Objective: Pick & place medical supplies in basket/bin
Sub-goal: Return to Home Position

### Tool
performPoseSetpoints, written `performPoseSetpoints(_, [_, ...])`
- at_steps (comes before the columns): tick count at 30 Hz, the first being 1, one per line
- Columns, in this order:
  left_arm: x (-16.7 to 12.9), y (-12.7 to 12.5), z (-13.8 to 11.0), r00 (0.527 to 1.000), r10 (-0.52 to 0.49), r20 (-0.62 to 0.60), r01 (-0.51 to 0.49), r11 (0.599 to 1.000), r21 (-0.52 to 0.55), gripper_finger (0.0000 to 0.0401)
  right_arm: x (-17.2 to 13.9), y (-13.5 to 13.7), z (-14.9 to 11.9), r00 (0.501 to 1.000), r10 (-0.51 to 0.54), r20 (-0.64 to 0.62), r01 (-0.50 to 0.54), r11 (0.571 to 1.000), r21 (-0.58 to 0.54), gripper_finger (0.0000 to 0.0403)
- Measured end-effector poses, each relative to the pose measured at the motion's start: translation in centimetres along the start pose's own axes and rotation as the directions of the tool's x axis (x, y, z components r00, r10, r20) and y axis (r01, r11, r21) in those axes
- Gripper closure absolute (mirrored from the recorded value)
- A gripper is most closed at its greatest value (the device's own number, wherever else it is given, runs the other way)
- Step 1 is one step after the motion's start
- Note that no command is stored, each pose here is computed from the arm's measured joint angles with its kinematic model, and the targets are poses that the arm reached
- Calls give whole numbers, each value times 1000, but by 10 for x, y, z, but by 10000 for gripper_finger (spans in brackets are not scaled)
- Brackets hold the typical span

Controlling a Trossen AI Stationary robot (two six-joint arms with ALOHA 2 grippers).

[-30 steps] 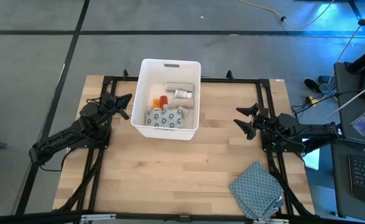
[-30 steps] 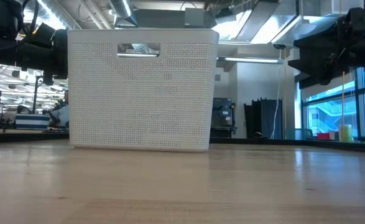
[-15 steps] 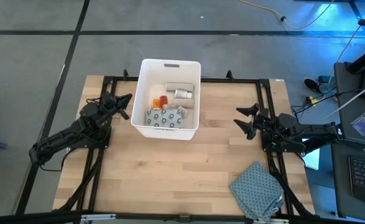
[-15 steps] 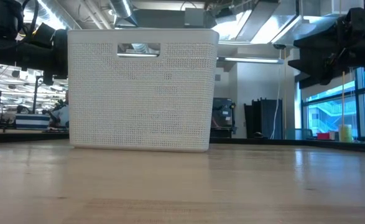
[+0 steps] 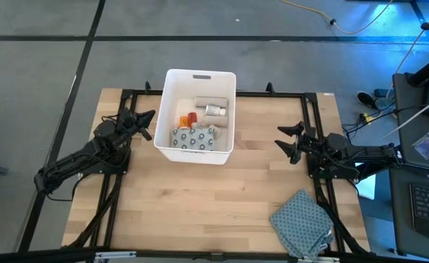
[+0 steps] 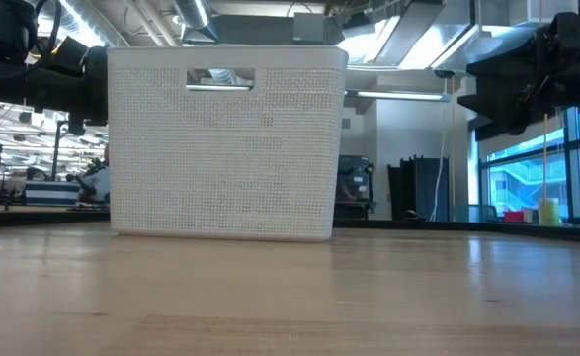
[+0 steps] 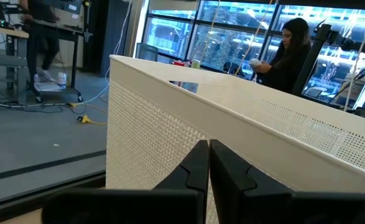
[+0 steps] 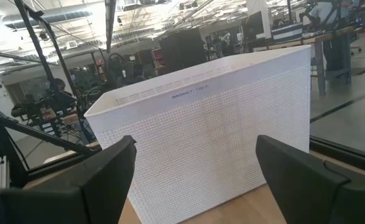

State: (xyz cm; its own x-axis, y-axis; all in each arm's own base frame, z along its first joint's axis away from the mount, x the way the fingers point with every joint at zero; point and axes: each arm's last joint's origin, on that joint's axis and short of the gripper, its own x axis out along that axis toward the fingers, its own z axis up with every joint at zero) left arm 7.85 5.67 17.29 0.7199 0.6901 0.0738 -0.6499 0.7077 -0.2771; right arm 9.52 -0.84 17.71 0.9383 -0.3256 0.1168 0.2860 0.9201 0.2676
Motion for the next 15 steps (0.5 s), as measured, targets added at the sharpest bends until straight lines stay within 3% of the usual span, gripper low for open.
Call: performPoseSetpoints(15, [0,0,0,1000,0,0,0,1000,0,392,0,0,0,1000,0,0,0,1000,0,72])
